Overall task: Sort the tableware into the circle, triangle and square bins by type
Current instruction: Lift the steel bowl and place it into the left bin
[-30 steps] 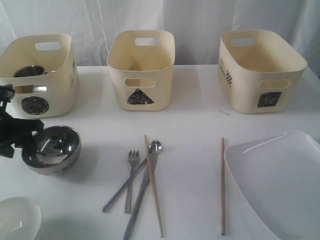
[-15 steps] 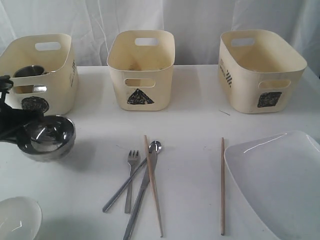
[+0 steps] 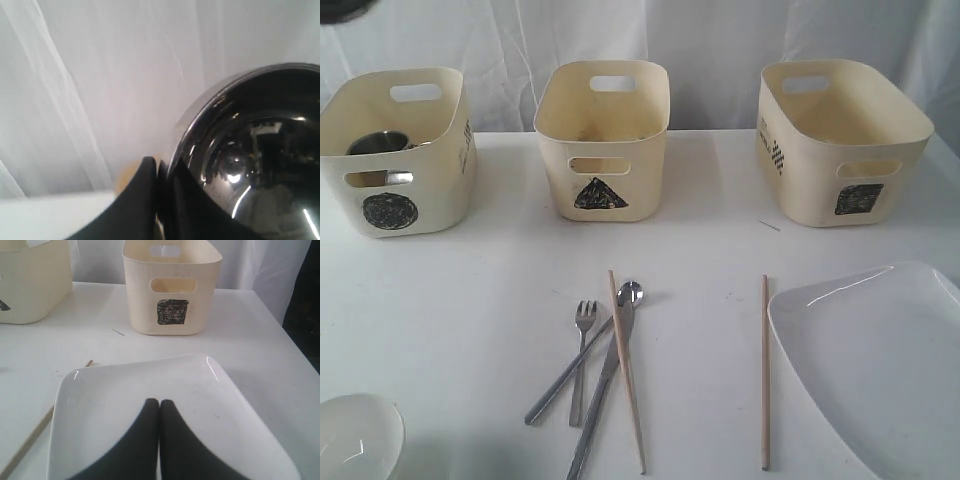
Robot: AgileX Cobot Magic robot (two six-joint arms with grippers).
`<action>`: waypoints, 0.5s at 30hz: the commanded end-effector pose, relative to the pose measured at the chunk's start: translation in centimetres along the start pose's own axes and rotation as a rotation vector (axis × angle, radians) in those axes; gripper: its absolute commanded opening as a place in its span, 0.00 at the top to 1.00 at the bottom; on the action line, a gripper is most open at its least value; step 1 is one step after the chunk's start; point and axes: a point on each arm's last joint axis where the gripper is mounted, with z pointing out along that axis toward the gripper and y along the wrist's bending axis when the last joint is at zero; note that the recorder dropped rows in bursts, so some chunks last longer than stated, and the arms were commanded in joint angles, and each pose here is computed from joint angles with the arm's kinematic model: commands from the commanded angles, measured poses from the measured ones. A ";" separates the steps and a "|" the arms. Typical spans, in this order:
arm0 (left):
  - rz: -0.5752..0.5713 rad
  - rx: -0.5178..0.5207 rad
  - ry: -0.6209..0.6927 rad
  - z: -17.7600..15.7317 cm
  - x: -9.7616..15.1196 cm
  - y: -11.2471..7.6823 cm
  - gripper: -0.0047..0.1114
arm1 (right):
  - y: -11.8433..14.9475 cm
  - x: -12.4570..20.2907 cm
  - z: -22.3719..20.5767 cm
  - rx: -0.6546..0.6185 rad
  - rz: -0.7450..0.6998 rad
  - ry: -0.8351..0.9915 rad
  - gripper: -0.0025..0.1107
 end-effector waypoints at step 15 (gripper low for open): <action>0.222 0.004 0.224 16.0 15.6 -0.7 0.92 | -0.1 0.1 0.0 0.013 -0.005 -0.005 0.98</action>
